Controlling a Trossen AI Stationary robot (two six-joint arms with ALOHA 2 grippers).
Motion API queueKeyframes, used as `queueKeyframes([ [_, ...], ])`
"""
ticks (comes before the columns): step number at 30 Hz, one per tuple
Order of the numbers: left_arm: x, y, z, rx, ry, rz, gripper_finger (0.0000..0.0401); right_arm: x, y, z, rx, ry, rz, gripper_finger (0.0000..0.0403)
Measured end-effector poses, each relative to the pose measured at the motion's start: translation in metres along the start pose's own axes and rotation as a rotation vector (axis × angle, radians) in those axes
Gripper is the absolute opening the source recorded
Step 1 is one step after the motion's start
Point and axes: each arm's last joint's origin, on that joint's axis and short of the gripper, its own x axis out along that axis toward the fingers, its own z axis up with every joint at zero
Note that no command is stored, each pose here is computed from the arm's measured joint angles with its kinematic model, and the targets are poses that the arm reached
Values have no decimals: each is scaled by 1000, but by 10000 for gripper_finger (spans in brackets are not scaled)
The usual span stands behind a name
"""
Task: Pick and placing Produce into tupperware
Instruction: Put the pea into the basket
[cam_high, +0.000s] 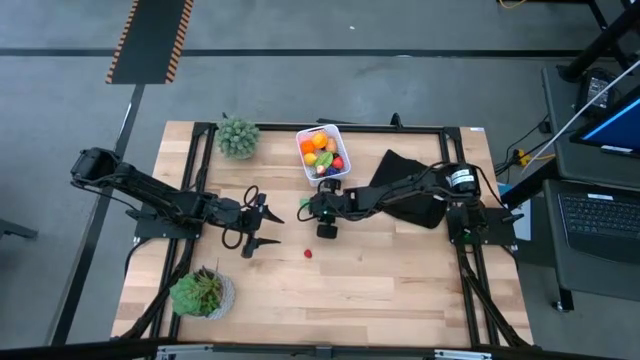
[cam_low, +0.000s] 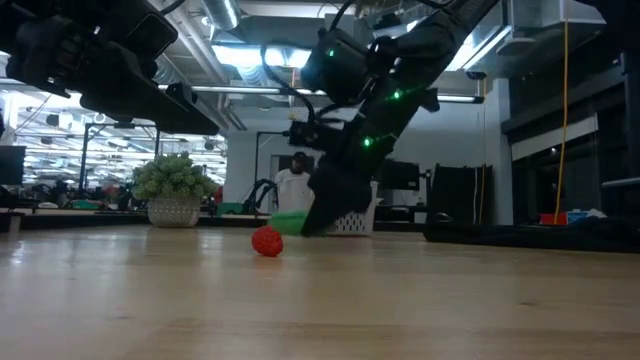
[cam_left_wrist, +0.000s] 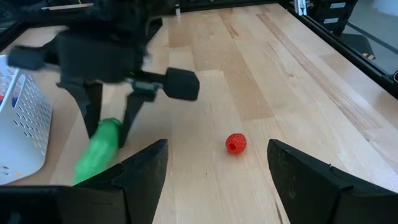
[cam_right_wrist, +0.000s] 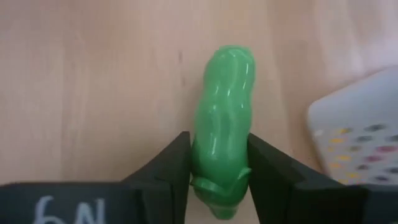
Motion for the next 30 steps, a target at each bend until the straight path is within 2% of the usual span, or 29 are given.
queueKeyframes([
  [2,0,0,0,0,0,0,267,-9,-2,6,7,-31,-1,127],
  [12,0,0,0,0,0,0,267,-65,-20,35,56,-201,-7,134],
  [17,0,0,0,0,0,0,267,-92,-30,36,62,-290,-17,129],
  [23,0,0,1,-1,-12,0,267,-114,-36,10,110,-439,-24,128],
  [30,0,0,6,0,-58,3,267,-131,-40,-38,167,-704,16,129],
])
